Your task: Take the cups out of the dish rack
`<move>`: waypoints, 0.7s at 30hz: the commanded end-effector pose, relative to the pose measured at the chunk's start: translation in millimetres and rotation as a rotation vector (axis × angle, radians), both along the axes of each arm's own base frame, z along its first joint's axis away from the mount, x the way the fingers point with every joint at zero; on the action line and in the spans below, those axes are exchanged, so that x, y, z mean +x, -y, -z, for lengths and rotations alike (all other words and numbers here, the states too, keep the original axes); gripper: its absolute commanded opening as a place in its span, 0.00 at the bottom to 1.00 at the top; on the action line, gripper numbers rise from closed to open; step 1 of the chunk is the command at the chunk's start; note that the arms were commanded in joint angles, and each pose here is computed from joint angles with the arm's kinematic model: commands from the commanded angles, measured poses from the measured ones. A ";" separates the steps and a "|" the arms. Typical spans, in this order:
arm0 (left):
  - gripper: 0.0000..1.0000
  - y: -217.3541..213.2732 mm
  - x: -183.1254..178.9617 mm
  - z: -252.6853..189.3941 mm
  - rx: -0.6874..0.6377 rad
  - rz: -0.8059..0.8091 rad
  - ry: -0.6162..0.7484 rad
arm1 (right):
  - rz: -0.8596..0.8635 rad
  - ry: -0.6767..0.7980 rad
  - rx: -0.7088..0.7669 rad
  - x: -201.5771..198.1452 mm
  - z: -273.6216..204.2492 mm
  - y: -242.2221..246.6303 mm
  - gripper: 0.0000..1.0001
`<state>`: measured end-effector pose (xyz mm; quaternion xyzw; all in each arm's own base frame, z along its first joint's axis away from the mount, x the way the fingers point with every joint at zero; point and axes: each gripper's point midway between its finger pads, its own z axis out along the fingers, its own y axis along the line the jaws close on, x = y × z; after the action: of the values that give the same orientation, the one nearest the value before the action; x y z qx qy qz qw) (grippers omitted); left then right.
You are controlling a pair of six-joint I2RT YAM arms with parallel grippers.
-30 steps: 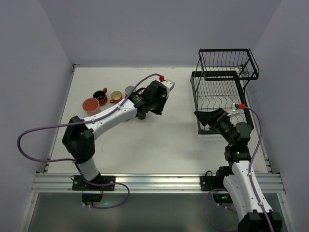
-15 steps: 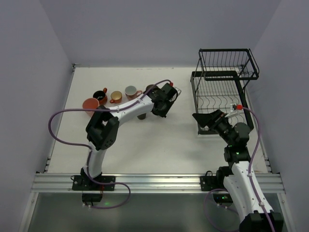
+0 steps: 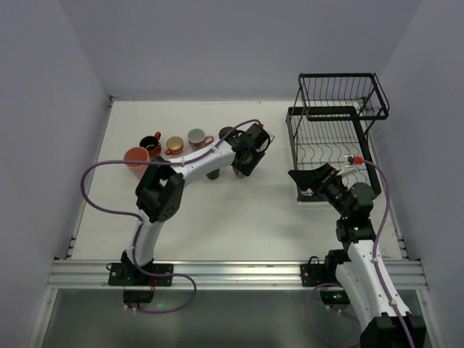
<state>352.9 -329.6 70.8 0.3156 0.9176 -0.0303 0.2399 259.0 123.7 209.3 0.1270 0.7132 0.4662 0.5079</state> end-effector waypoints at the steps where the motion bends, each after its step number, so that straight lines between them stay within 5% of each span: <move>1: 0.40 -0.9 0.8 -22.5 0.014 0.044 0.024 | -0.031 0.021 -0.003 -3.3 -7.2 -4.3 0.99; 10: 0.59 -8.4 6.9 -47.5 0.005 0.006 0.098 | -0.010 0.062 -0.017 -6.9 -26.1 -1.0 0.99; 15: 0.94 -11.6 15.1 -123.5 -0.142 -0.063 0.282 | 0.005 0.084 -0.058 -10.0 -42.3 2.4 0.99; 16: 1.00 -13.1 15.9 -168.5 -0.242 -0.085 0.381 | 0.006 0.101 -0.075 -13.2 -51.3 3.0 0.99; 18: 1.00 -24.5 6.4 -191.3 -0.302 -0.107 0.445 | 0.026 0.120 -0.091 -15.5 -61.7 6.5 0.99; 20: 1.00 -38.5 -12.8 -261.1 -0.484 -0.123 0.581 | 0.044 0.155 -0.119 -23.6 -78.8 9.8 0.99; 21: 1.00 -47.2 -21.0 -255.7 -0.502 -0.127 0.589 | 0.069 0.169 -0.140 -24.7 -83.6 14.2 0.99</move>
<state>344.0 -296.4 238.6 0.2450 0.8564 -0.0825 0.4469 243.5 116.5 270.2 0.0879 0.6965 0.4347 0.5641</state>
